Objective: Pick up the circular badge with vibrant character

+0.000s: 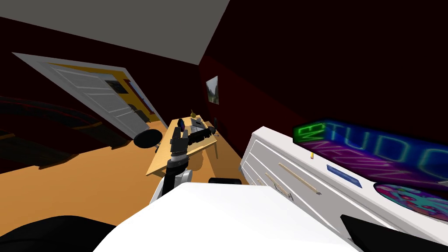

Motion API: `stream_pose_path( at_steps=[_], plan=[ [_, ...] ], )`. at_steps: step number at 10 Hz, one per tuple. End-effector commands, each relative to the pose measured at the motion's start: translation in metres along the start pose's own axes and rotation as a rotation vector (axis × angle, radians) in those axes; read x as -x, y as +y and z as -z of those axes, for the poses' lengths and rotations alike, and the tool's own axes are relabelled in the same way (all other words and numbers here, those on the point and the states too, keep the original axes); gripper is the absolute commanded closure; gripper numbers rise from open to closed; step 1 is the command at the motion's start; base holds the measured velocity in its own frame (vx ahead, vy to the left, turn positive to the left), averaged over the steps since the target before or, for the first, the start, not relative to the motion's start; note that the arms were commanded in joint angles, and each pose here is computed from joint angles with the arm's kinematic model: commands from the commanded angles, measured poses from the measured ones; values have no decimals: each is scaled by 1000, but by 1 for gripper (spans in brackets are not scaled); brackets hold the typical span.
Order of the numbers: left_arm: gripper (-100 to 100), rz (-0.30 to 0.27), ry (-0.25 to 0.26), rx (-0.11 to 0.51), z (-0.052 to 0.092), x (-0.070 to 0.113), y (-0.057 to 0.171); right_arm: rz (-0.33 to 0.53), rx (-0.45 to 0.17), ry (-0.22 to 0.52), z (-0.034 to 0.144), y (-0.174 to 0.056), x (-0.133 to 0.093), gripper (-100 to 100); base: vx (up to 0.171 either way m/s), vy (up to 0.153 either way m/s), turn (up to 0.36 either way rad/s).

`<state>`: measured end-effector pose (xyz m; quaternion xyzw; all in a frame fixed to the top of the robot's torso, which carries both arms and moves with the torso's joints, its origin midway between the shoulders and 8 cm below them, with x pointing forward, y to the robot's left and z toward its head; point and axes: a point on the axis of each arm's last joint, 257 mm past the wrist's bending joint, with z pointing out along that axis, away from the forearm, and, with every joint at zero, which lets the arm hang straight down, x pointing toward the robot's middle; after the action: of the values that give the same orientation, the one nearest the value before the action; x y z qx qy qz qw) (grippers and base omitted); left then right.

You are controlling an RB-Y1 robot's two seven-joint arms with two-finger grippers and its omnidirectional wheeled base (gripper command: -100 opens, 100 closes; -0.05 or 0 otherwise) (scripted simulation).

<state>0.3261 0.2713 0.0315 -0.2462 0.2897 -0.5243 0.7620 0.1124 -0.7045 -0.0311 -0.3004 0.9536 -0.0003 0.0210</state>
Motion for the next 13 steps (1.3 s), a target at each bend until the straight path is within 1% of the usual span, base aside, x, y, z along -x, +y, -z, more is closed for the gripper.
stream_pose_path(
  at_steps=[1,2,4,5,6,10,11,12,13],
  plan=[
    [0,0,0,0,0,0,0,0,0,0,0,0,0,0,6,-12,2],
    [0,0,0,0,0,0,0,7,-3,0,-11,-7,6,-100,-21,12,-33],
    [0,0,0,0,0,0,0,13,-5,-1,-22,-14,12,-100,-42,30,-39],
    [0,0,0,0,0,0,0,12,-4,-1,-19,-12,12,-100,-16,13,-4],
    [0,0,0,0,0,0,0,12,-5,-1,-19,-13,13,100,0,0,0],
    [0,0,0,0,0,0,0,12,-6,-1,-19,-13,12,100,0,0,0],
    [0,0,0,0,0,0,0,12,-6,-1,-19,-13,12,0,0,0,0],
    [0,0,0,0,0,0,0,6,-2,0,-9,-6,5,100,31,-15,48],
    [0,0,0,0,0,0,0,2,-1,0,-2,-2,1,100,46,-32,44]
  ],
)
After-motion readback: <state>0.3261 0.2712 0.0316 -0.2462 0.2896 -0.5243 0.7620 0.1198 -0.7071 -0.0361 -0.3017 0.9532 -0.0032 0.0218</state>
